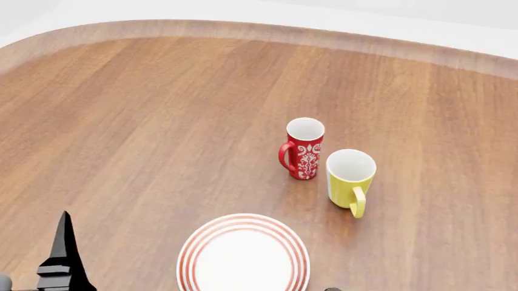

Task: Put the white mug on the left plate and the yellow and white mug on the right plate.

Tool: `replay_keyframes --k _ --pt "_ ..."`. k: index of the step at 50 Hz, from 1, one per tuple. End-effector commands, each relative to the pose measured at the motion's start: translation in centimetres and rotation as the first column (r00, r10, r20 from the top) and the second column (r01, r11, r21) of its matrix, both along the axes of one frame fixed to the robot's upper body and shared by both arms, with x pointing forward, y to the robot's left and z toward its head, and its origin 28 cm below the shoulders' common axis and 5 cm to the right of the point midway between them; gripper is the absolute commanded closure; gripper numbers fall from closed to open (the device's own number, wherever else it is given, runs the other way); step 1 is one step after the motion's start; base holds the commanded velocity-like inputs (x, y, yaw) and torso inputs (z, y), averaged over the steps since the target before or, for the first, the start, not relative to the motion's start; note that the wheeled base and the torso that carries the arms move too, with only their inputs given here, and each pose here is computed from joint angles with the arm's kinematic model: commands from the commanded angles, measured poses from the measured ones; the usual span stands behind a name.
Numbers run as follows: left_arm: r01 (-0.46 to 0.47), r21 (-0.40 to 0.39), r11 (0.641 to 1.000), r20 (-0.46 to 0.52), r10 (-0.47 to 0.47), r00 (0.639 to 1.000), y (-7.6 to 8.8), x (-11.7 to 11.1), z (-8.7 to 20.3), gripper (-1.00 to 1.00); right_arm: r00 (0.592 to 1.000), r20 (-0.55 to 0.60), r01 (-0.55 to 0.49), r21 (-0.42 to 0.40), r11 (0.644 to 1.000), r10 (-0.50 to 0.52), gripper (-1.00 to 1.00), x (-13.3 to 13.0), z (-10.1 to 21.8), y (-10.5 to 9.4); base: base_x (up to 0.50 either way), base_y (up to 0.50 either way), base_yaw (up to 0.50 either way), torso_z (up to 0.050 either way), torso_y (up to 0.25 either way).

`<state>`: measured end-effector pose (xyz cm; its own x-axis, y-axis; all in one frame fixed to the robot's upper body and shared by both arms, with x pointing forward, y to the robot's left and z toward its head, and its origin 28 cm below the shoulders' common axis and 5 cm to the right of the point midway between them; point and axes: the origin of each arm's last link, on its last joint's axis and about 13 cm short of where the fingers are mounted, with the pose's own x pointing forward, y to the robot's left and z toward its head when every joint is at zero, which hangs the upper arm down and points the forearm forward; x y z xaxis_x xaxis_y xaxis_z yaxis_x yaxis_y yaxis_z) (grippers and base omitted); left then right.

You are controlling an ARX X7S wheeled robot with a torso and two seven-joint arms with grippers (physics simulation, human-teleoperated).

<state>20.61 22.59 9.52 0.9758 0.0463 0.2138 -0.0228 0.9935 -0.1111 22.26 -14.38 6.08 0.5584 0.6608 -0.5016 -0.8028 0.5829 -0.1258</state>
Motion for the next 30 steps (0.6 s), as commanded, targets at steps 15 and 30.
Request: replay_keyframes --k 15,30 --pt "-0.005 -0.003 1.0 0.003 0.005 1.0 0.1 0.0 0.1 -1.0 0.997 -0.076 -0.015 -0.015 1.0 0.014 -1.0 1.8 -2.1 0.0 0.0 0.0 0.0 0.0 0.0" --pt "-0.005 -0.002 1.0 0.007 0.005 1.0 0.0 -0.1 0.1 -1.0 0.991 -0.126 -0.043 -0.046 0.998 0.037 -1.0 1.2 -3.6 0.2 0.0 0.0 0.0 0.0 0.0"
